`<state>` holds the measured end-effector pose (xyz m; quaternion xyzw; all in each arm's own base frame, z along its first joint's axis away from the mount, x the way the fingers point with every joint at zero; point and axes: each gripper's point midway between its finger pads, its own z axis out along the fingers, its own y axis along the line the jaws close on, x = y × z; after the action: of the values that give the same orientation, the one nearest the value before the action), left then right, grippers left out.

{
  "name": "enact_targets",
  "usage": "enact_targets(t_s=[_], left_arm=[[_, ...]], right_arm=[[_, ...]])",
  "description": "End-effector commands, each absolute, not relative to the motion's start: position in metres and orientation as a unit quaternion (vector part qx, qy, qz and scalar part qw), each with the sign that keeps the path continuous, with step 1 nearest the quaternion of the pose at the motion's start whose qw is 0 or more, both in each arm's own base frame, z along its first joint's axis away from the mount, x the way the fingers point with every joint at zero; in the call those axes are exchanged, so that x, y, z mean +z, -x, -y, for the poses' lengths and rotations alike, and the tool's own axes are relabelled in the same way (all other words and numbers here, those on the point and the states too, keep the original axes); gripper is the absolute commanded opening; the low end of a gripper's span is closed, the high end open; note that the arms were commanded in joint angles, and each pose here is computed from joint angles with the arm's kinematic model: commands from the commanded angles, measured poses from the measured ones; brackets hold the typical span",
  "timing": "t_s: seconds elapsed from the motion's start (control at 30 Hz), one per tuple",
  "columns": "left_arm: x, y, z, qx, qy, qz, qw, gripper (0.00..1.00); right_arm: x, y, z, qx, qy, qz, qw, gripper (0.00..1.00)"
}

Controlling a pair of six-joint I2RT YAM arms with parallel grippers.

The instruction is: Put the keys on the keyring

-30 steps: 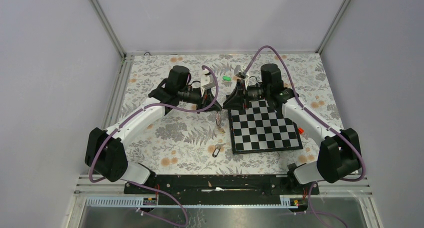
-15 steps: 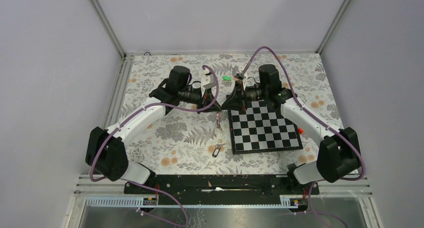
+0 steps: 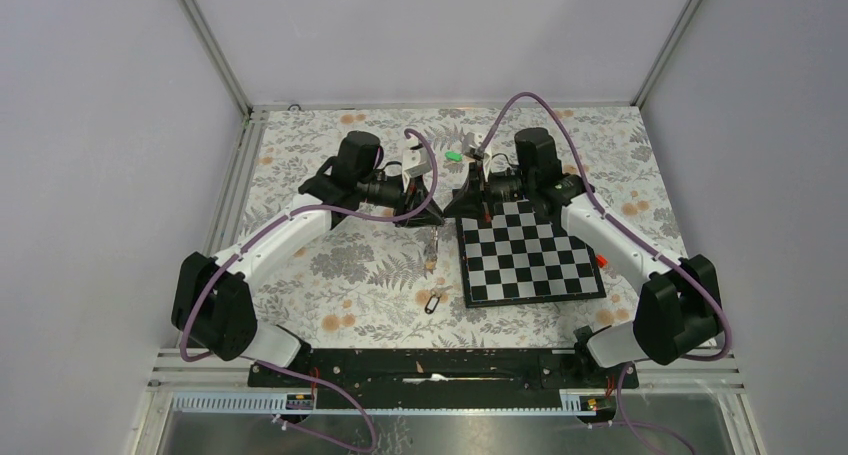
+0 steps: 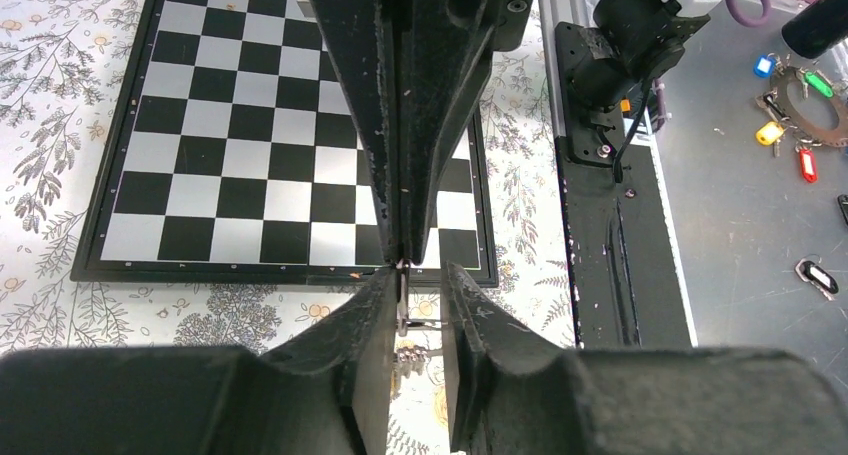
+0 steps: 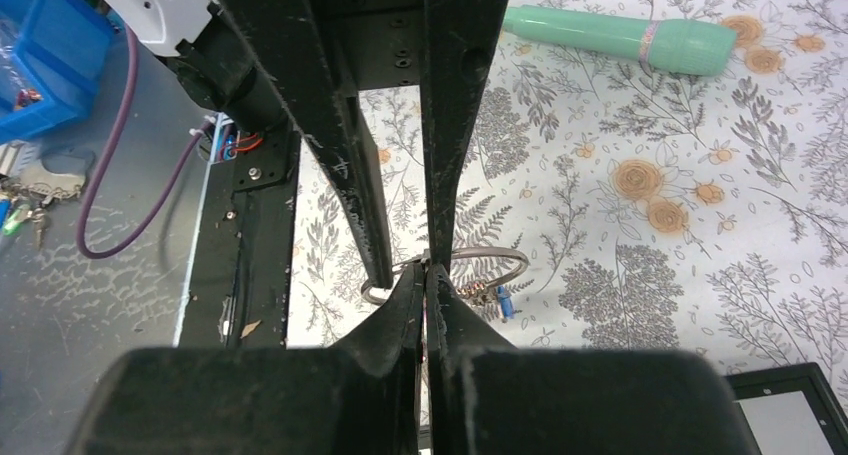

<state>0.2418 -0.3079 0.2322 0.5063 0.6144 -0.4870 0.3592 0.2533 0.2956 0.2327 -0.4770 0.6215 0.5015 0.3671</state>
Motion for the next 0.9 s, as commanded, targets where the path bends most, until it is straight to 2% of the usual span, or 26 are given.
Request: enact_targets(t_s=[0.0,0.27,0.47,0.87], left_arm=[[0.248,-0.240,0.310,-0.492,-0.533,-0.573,0.382,0.30],[0.246,-0.251,0.299,-0.477,-0.537,-0.573,0.394,0.48],[0.242,-0.256,0.301,-0.474,-0.545,-0.567,0.396,0.49],[0.243,-0.251,0.316,-0.498,-0.556,-0.548,0.379,0.44]], right_arm=[[0.256,-0.258,-0.294,0.467,0.498,-0.609,0.404,0.00],[0.260,-0.259,-0.290,0.453,0.502,-0.612,0.411,0.00],[0.268,-0.257,-0.292,0.461,0.499,-0.609,0.410,0.00],[0.270,-0.256,-0.292,0.465,0.498,-0.608,0.407,0.00]])
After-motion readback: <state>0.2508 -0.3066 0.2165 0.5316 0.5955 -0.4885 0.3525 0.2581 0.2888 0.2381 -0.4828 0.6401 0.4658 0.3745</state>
